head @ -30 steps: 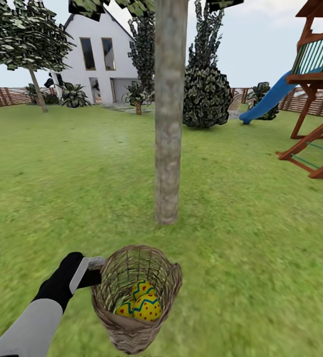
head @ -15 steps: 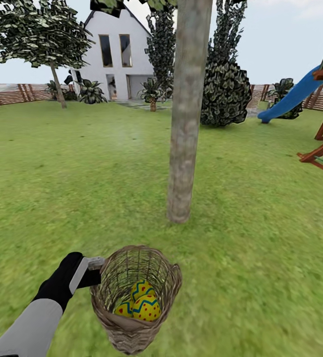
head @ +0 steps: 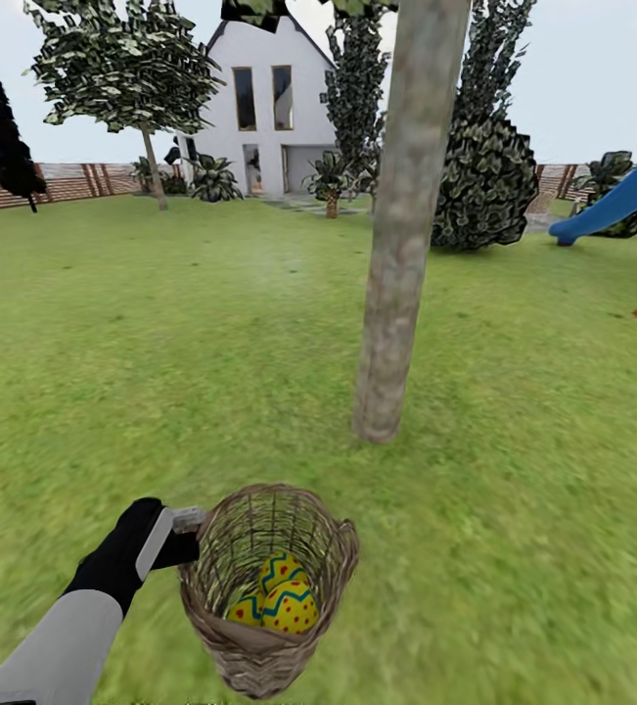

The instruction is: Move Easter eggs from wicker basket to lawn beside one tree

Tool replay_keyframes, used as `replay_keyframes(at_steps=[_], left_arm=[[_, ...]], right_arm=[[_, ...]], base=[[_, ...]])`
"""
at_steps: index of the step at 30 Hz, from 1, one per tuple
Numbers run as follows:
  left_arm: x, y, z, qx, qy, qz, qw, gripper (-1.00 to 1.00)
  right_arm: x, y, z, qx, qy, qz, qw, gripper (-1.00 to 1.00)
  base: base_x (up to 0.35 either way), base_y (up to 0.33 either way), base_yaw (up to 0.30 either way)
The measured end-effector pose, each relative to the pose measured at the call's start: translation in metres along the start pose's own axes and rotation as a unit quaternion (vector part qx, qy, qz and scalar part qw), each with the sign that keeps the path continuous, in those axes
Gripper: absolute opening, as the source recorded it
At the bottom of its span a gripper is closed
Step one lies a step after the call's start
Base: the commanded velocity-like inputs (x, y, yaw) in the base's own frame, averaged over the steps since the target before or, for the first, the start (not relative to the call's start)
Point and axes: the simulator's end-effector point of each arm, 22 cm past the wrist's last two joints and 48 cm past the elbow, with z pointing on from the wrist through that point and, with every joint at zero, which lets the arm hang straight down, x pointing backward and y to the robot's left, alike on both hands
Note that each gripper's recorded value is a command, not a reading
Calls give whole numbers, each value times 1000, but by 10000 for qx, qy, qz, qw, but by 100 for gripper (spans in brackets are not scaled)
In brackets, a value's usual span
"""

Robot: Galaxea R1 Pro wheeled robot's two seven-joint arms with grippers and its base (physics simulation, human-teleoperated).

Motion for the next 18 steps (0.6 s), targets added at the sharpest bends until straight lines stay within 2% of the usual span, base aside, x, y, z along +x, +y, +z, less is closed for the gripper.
replay_keyframes(at_steps=[3,5,10,18], left_arm=[[-2,8,0,-33,-17,-39,10000,-100],[-1,14,1,-125,-10,10,9999,-100],[-2,10,1,-41,-12,-48,10000,-100],[-2,11,1,-65,-9,-29,10000,-100]], right_arm=[[1,0,0,0,6,0,10000,100],[1,0,0,0,10,0,10000,100],[1,0,0,0,11,1,10000,100],[1,0,0,-1,11,1,10000,100]], base=[[309,0,272],[328,0,212],[329,0,20],[329,0,0]])
